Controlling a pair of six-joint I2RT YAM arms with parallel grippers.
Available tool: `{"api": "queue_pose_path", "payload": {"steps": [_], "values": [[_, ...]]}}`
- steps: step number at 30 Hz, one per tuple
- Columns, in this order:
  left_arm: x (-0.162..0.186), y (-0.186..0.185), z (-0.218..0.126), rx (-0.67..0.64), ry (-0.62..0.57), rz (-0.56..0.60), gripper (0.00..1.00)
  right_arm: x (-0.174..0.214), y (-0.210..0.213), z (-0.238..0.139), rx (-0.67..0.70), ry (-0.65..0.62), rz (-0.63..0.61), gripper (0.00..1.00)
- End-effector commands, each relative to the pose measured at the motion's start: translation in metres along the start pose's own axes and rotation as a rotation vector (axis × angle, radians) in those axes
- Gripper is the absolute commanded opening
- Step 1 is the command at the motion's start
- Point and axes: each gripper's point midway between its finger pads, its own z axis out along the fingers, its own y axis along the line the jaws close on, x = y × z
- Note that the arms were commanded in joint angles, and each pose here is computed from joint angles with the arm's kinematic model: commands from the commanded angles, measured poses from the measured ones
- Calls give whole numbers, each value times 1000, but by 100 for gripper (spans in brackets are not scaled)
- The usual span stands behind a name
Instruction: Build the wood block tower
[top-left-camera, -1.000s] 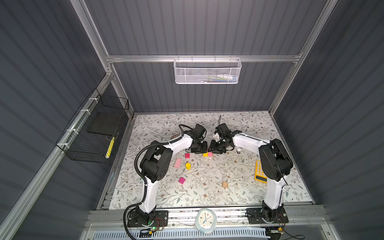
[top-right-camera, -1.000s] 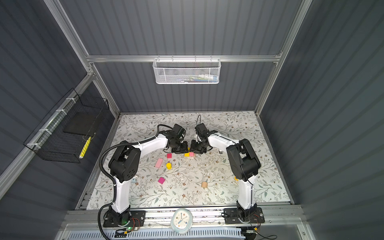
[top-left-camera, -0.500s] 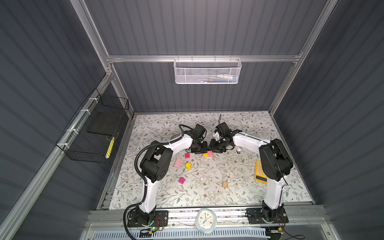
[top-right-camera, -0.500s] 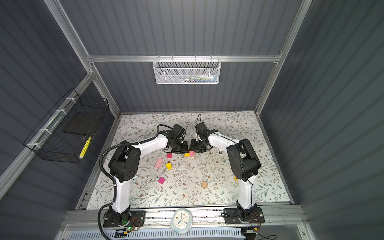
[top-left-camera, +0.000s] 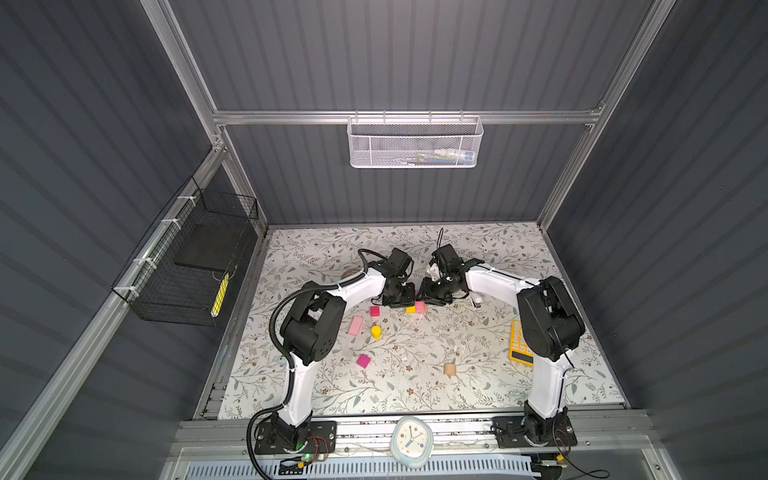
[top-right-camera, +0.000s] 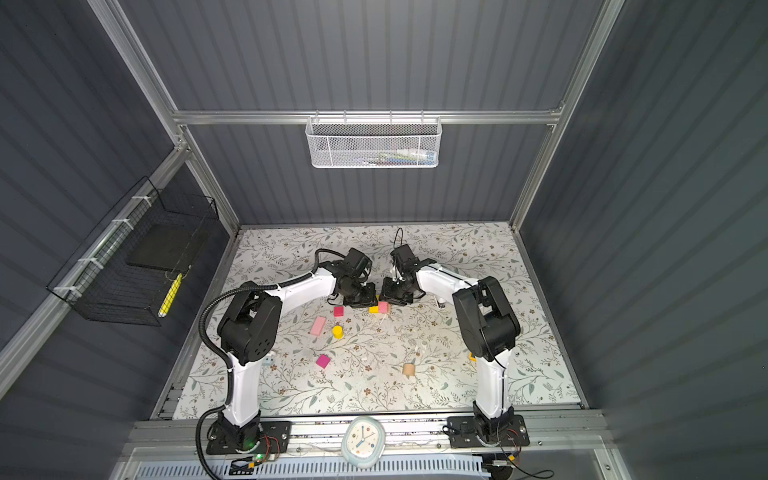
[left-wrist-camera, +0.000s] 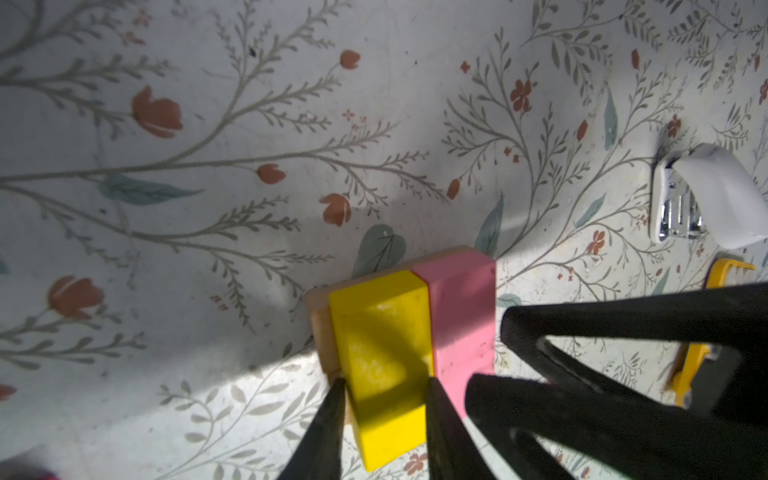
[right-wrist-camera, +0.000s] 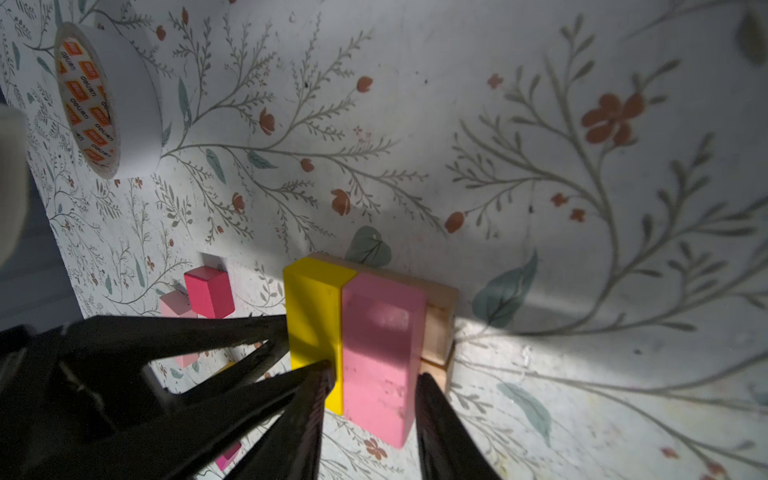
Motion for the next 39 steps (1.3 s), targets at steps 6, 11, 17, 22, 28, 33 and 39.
{"api": "queue_pose_path", "payload": {"steps": [6,11,17,22,28,33,39], "values": [[0,5,5,-11,21,-24,32,-4,-2,5,5,5,7,37],[0,4,4,-10,19,-23,31,-4,-3,5,7,6,10,36],[0,4,4,-7,20,-22,31,-4,-3,6,6,6,14,35],[1,4,4,-5,22,-20,31,-4,-4,6,8,6,15,35],[1,4,5,-2,23,-23,31,-4,-5,8,12,7,16,34],[1,3,5,-1,22,-21,31,-5,-6,8,12,5,17,35],[0,3,5,1,21,-21,31,-5,-6,8,12,3,20,35]]}}
